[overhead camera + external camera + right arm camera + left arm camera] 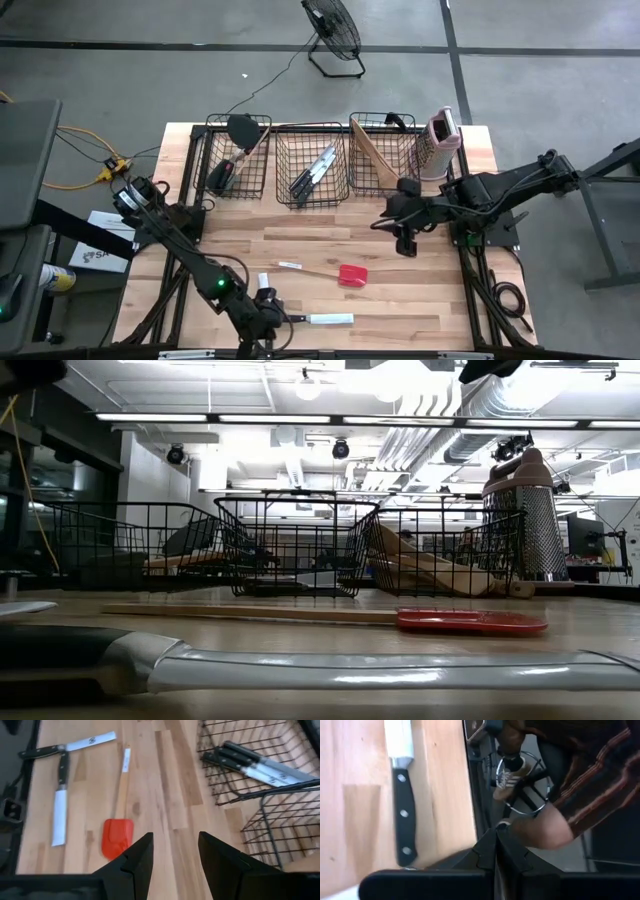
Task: Pick & Place Kitchen Items
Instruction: Put the black knife into the middle black wire basket
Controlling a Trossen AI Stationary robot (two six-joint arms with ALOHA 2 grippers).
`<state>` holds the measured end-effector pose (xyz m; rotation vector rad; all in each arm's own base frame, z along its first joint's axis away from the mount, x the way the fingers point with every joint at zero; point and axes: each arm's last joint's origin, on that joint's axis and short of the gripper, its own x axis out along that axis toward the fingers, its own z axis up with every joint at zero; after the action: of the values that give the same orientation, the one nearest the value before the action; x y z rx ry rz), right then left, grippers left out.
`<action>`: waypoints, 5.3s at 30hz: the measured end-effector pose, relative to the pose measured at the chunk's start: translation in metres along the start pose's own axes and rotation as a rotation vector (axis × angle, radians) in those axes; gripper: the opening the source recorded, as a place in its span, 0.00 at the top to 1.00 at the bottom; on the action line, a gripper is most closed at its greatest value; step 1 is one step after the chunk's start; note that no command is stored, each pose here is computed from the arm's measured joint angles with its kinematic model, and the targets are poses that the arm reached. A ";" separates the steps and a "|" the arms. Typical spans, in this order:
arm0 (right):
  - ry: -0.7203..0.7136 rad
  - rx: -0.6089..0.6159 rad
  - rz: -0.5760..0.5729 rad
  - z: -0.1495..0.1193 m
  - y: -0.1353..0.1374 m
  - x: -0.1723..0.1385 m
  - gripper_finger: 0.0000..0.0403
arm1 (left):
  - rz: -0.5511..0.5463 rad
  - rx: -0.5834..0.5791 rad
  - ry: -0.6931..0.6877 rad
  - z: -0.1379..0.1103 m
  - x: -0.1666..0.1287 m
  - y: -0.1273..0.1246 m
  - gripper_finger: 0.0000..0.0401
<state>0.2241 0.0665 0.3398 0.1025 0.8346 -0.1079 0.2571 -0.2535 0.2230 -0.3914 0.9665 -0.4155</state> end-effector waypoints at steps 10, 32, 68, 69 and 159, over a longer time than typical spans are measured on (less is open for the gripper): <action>0.032 -0.076 0.085 -0.001 0.002 0.000 0.63 | 0.070 0.156 0.023 -0.007 0.020 0.008 0.97; 0.120 -0.122 0.046 -0.010 -0.002 -0.001 0.63 | 0.052 0.699 0.240 -0.024 0.032 0.020 0.51; 0.170 -0.107 0.027 -0.015 -0.004 -0.001 0.63 | 0.075 1.334 0.338 -0.052 0.060 0.019 0.55; 0.170 -0.104 0.027 -0.015 -0.004 -0.001 0.63 | 0.073 1.325 0.339 -0.052 0.060 0.019 0.58; 0.133 -0.140 0.042 -0.011 -0.002 -0.001 0.63 | 1.196 -0.423 -0.464 0.211 -0.152 0.282 0.84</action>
<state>0.2152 0.0660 0.3328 -0.0048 0.9701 -0.0024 0.4061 0.0920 0.2985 -0.2109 0.6722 0.9424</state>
